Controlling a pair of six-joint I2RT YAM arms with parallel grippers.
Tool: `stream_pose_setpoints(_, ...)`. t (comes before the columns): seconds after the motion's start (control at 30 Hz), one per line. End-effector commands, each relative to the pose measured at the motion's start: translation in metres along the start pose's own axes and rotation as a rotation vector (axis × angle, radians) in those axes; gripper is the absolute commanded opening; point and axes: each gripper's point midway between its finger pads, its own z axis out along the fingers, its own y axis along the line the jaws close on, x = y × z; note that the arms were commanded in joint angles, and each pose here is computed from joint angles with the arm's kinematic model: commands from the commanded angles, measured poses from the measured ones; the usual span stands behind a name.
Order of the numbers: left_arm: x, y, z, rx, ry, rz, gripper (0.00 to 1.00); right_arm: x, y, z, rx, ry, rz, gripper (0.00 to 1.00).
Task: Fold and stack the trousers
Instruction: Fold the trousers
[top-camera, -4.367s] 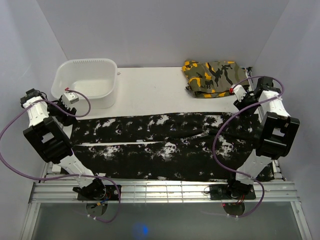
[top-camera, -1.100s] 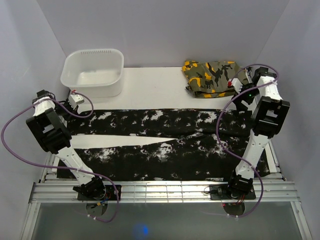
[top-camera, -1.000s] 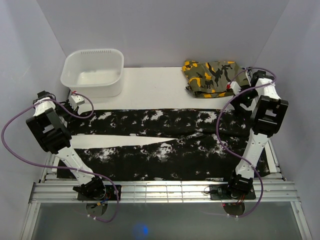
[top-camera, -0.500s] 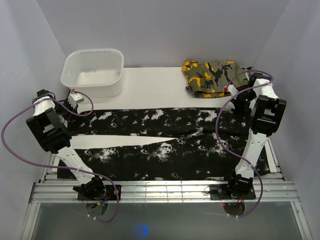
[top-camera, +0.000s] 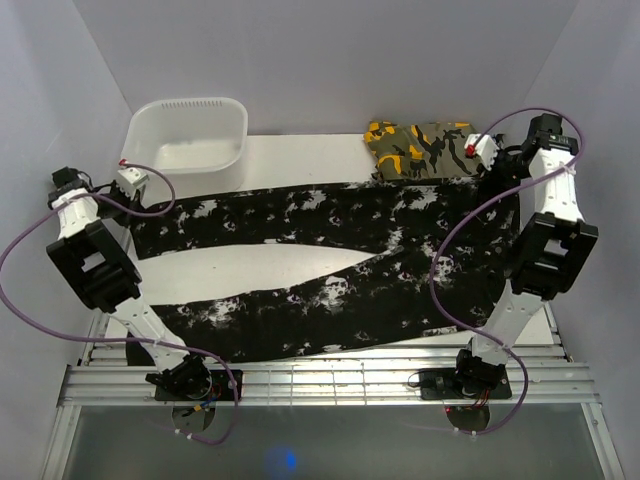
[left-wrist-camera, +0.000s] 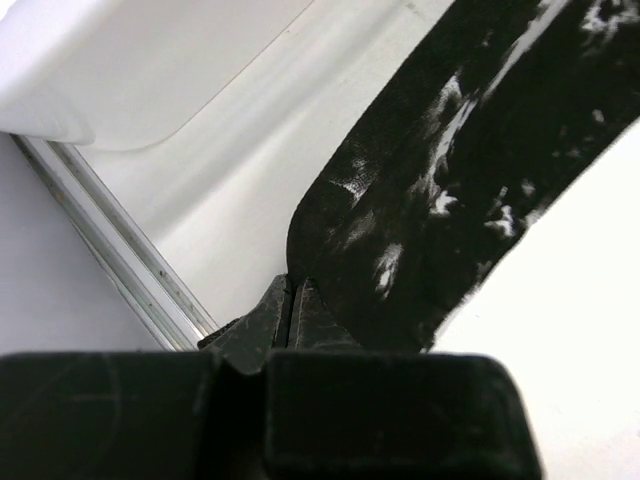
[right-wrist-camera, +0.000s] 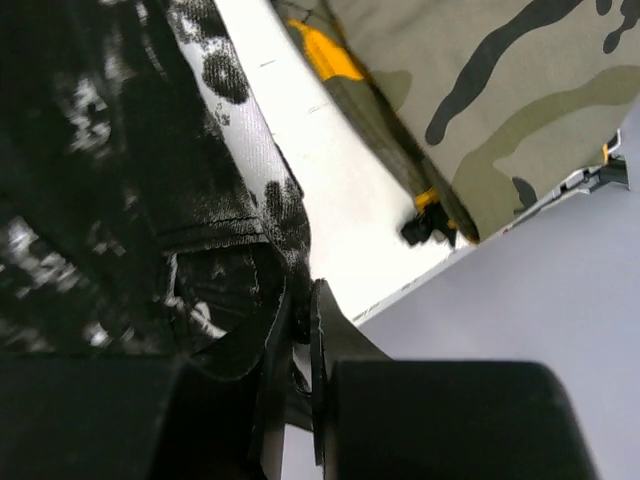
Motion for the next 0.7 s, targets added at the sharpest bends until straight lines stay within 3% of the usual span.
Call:
stream_pose_setpoints(0.0,-0.044,-0.003,-0.061,-0.099,-0.086,0.110,0.00,0.005,-0.006,-0.044,0.097,0.009,-0.089,0.08)
stream_pose_setpoints(0.23,-0.017,-0.081,-0.135,-0.119,-0.037,0.206,0.00,0.014,0.050,-0.104,0.119,0.018,-0.195,0.08)
stream_pose_setpoints(0.27,0.003,-0.107,-0.143,-0.090,-0.019,0.131,0.00,0.023,0.061,-0.110,0.110,0.035,-0.199,0.08)
stream_pose_setpoints(0.33,0.024,-0.136,-0.159,-0.055,0.064,0.222,0.00,0.038,0.096,-0.108,0.064,0.060,-0.247,0.08)
stream_pose_setpoints(0.4,0.062,-0.176,-0.160,0.007,0.147,0.108,0.00,0.061,0.121,-0.107,0.029,0.106,-0.255,0.08)
stream_pose_setpoints(0.47,0.107,-0.210,-0.169,0.112,0.325,0.132,0.00,0.082,0.163,-0.096,-0.061,0.142,-0.273,0.08)
stream_pose_setpoints(0.53,0.157,-0.266,-0.169,0.314,0.465,0.046,0.00,0.101,0.204,-0.081,-0.151,0.161,-0.269,0.08)
stream_pose_setpoints(0.67,0.201,-0.277,-0.152,0.325,0.533,-0.096,0.00,0.137,0.254,-0.061,-0.270,0.240,-0.237,0.08)
